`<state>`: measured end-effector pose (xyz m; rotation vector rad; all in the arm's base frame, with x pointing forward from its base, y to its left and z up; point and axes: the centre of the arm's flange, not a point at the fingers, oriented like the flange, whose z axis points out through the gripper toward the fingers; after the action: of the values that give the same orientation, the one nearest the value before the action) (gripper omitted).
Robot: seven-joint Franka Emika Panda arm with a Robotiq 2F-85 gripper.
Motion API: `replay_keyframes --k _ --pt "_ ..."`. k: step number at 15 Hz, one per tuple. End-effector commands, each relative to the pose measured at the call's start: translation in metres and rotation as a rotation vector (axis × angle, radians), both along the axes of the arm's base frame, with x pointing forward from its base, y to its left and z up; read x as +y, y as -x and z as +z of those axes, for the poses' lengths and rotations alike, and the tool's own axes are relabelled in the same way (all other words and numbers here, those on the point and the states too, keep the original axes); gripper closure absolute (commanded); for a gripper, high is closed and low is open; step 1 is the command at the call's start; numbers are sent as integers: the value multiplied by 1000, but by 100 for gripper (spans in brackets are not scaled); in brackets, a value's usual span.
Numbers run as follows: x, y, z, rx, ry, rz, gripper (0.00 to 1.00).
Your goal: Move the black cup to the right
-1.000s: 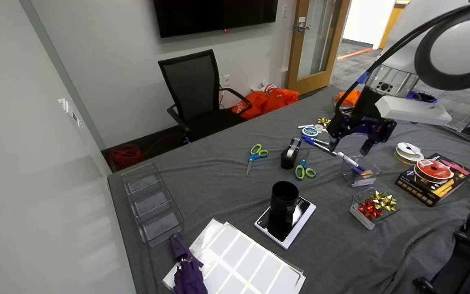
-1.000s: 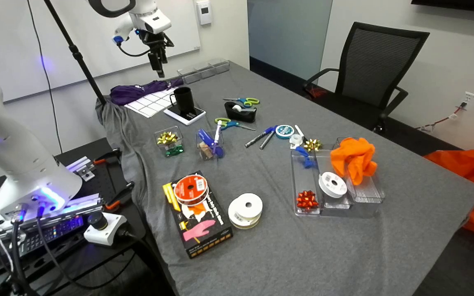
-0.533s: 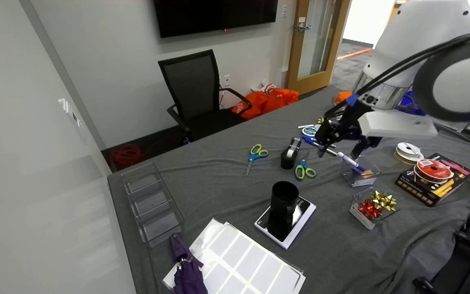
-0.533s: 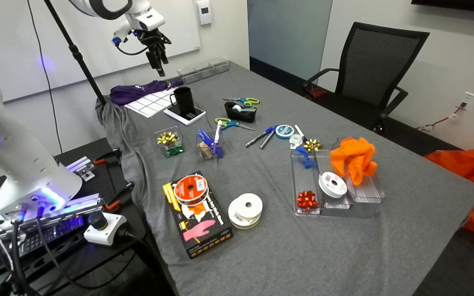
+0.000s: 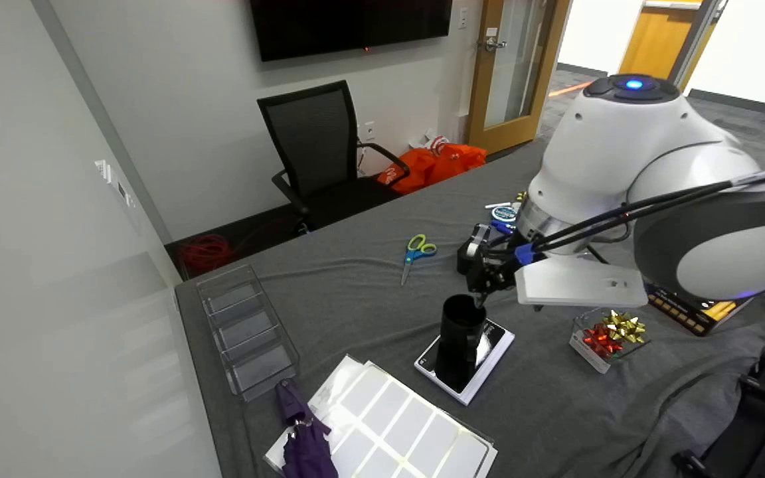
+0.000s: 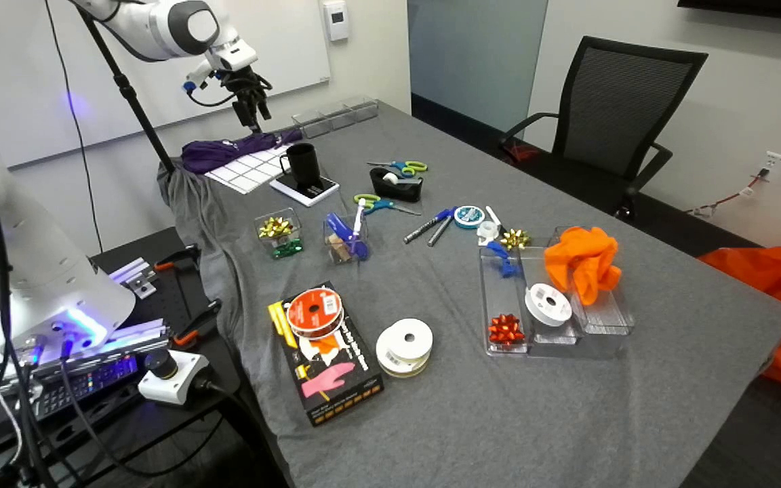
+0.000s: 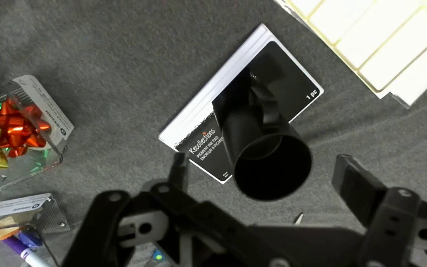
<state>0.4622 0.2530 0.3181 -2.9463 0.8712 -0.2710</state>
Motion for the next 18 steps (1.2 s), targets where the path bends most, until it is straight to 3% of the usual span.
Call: replay_keyframes --k 1,6,18 --pt "19 -29 -28 25 21 -9 0" --pt "25 -45 -62 73 42 64 0" --pt "34 -46 -123 104 96 213 0"
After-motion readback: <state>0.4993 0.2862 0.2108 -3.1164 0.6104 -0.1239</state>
